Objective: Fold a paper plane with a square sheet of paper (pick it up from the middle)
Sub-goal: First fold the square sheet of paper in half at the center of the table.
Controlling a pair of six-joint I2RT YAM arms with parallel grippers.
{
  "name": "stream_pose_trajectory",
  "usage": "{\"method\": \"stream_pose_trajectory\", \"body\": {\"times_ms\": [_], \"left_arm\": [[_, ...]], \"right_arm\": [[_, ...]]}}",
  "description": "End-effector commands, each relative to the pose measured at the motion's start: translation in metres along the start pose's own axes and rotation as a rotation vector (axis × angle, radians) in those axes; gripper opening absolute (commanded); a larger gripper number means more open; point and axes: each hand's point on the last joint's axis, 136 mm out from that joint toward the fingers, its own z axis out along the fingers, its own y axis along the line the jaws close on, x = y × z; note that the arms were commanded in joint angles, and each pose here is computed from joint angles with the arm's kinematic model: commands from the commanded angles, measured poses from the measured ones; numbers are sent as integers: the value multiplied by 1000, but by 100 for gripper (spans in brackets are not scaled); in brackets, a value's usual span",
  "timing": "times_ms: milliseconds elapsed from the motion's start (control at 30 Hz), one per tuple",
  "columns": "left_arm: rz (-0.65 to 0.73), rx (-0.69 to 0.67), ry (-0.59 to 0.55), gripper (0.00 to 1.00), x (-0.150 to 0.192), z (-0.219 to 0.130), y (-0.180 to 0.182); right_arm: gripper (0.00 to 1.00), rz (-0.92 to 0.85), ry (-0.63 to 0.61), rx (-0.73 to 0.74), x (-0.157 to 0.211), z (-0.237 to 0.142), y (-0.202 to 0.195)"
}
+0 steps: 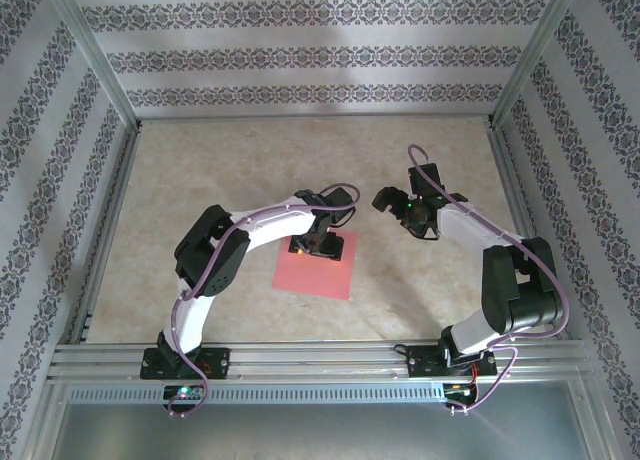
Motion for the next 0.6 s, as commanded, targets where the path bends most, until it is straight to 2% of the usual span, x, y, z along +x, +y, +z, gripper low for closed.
{"method": "stream_pose_trajectory", "body": {"times_ms": [0,400,567], "left_arm": [[17,-47,59,84,11,3,5],[15,-85,108,79,28,35,14],[14,-89,106,74,30,38,18]], "right_arm": [[98,0,19,-14,5,2,1],[98,18,30,-18,10,4,-1],[98,21,28,-16,10,4,-1]]}}
